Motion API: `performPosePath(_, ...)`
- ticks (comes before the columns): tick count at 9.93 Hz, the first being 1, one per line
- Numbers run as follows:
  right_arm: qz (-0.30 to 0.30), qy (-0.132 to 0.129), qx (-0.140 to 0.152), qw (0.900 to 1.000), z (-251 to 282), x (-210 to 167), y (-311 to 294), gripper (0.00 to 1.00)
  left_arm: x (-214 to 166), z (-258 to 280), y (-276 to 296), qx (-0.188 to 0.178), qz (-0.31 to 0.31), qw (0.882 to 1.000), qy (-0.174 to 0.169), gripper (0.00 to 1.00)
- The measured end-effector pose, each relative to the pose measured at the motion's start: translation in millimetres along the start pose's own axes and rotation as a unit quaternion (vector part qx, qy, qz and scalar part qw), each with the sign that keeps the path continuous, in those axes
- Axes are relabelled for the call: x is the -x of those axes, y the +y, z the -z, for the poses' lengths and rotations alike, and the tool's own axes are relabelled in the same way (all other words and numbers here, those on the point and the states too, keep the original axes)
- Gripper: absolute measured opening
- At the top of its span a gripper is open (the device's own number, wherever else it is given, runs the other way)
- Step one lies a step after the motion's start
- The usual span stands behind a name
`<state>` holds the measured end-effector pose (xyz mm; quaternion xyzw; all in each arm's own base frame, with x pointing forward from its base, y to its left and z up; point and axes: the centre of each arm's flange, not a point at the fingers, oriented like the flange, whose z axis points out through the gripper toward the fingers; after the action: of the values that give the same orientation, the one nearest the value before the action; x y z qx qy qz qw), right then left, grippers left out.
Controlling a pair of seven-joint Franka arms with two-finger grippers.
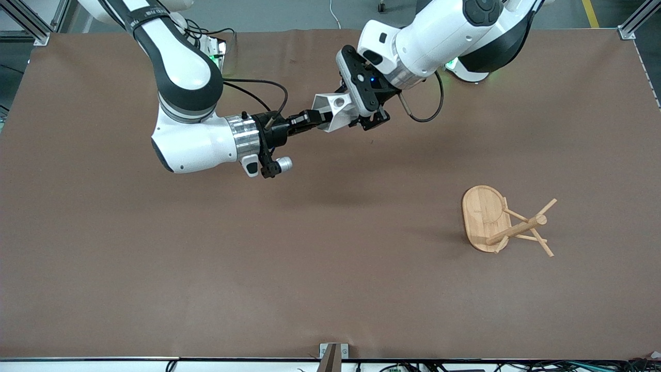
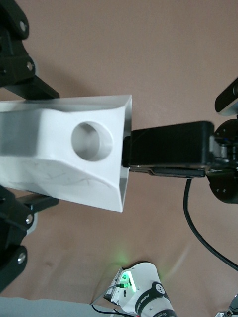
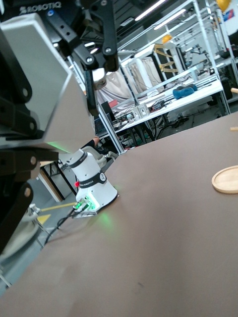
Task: Hang cup on rack
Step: 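Open the right gripper and pull it back from the cup, then carry the cup with the left gripper over to the wooden rack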
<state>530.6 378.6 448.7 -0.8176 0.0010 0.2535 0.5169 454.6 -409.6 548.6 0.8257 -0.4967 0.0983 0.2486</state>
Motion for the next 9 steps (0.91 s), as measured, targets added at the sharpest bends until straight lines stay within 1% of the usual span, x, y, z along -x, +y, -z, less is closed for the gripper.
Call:
performPosePath(1, -0.009, 0.001, -0.001, 1.000, 1.7, 1.1, -2.1, 0.33, 0.7, -2.9, 0.9, 0.001, 0.000, 1.000, -0.002, 0.78)
performPosePath(2, -0.013, 0.010, 0.003, 1.000, 11.5, 0.7, -2.9, 0.47, 2.1, -6.3, 1.0, 0.003, 0.001, 1.000, -0.005, 0.78)
performPosePath(3, -0.019, 0.029, 0.020, 0.999, 31.7, -2.5, 1.7, 0.61, 3.2, -8.8, 0.7, 0.004, 0.001, 1.000, -0.007, 0.78)
performPosePath(4, -0.037, 0.053, 0.051, 0.997, 57.7, -7.8, 12.2, 0.78, 3.7, -9.8, 0.2, 0.003, 0.000, 1.000, -0.010, 0.78)
performPosePath(5, -0.052, 0.074, 0.089, 0.992, 86.1, -11.8, 25.1, 0.92, 4.0, -10.2, -0.4, 0.001, -0.001, 1.000, -0.011, 0.78)
performPosePath(6, -0.061, 0.089, 0.131, 0.986, 117.8, -12.7, 37.4, 1.00, 4.4, -10.5, -1.3, 0.000, 0.000, 1.000, -0.012, 0.78)
performPosePath(7, -0.070, 0.103, 0.172, 0.977, 155.0, -11.7, 50.5, 1.00, 5.1, -10.8, -3.1, 0.000, 0.007, 1.000, -0.012, 0.78)
performPosePath(8, -0.082, 0.117, 0.217, 0.966, 195.1, -8.3, 64.1, 1.00, 6.1, -10.8, -5.8, -0.001, 0.033, 0.999, -0.012, 0.78)
performPosePath(9, -0.091, 0.135, 0.274, 0.948, 238.5, -1.8, 76.3, 1.00, 7.9, -9.6, -10.7, -0.008, 0.064, 0.998, -0.015, 0.78)
